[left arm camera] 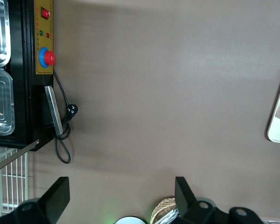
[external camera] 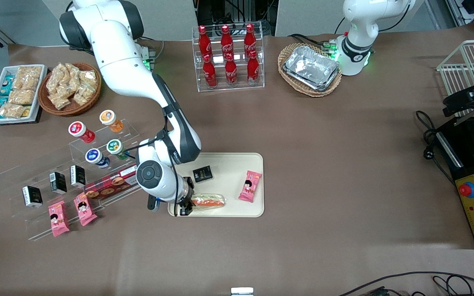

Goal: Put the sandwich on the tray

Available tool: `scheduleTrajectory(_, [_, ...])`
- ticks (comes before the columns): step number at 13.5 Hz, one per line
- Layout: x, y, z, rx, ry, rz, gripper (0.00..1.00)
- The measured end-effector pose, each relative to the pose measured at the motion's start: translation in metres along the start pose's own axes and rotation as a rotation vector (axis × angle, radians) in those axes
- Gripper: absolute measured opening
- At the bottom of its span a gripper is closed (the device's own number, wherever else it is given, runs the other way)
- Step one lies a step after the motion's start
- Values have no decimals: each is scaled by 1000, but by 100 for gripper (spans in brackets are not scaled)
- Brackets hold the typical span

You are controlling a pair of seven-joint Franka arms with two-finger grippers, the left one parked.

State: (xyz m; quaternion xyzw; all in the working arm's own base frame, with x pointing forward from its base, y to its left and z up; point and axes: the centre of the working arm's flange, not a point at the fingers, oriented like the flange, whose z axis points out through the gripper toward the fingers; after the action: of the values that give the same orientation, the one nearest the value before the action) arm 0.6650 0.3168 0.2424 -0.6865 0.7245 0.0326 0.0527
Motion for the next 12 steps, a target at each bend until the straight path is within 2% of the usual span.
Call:
scheduleTrajectory(4, [-1,-8,-9,42,-12,1,80])
scheduleTrajectory(6, [-2,-17,-33,76,-36,7,99])
scheduleTrajectory(7, [-1,-21,-51,91,-50,11,100])
scheduleTrajectory(8, [2,-23,-72,85,-59,8,100])
scheduleTrajectory(12, [46,-23,-165,-1,-87,-216,100])
